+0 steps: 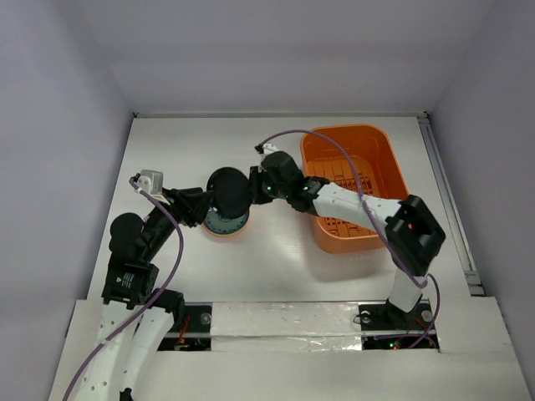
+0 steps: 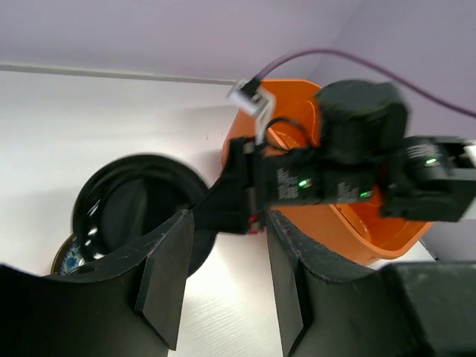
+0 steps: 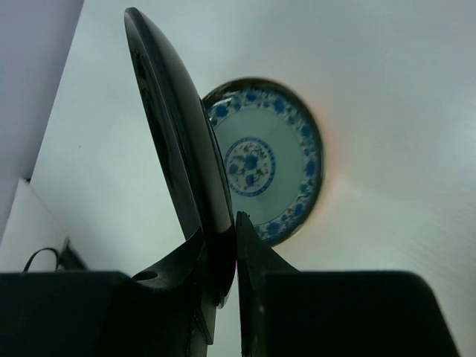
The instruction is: Unload the plates from the dish rack
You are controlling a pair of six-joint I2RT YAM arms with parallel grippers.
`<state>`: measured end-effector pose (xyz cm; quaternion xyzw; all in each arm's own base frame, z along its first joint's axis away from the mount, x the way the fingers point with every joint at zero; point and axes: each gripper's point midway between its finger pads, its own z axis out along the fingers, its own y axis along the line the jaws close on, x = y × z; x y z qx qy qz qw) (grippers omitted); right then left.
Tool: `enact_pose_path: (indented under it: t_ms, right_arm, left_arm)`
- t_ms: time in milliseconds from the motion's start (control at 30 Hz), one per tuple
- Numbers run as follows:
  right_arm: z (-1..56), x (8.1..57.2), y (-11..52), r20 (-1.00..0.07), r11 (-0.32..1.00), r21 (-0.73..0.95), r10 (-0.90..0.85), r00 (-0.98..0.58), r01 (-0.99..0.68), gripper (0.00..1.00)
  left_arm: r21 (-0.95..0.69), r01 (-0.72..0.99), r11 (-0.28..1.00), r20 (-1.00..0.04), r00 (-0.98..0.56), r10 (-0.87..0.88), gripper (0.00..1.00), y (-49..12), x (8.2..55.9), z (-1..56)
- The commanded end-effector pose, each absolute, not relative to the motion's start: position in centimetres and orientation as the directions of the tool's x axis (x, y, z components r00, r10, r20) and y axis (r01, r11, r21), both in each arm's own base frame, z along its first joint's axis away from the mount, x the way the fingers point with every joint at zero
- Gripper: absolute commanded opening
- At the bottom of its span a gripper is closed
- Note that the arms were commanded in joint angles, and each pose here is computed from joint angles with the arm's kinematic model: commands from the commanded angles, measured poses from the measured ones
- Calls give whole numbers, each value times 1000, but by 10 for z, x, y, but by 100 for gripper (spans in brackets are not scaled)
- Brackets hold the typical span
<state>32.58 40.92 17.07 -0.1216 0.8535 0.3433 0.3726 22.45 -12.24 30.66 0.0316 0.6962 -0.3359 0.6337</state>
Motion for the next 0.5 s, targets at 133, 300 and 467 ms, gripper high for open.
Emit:
enact_pose_path:
  t_ms: [133,300,467]
  right_arm:
    - [190,327,467,-659,539,682,159,-735,-495,1]
    - [162,324,471,-625,563,685,129,-770,-462,12]
    - [137,317,470,-609,595,669,95,-788,-445,21]
  left_arm:
    - [-401,499,768,-912,-141,-385,41,-123,222,328]
    - [-402,500,767,-912,-143,-385,41,-123,222,328]
    - [-404,498,768,-911,-145,-385,41,-123,223,327]
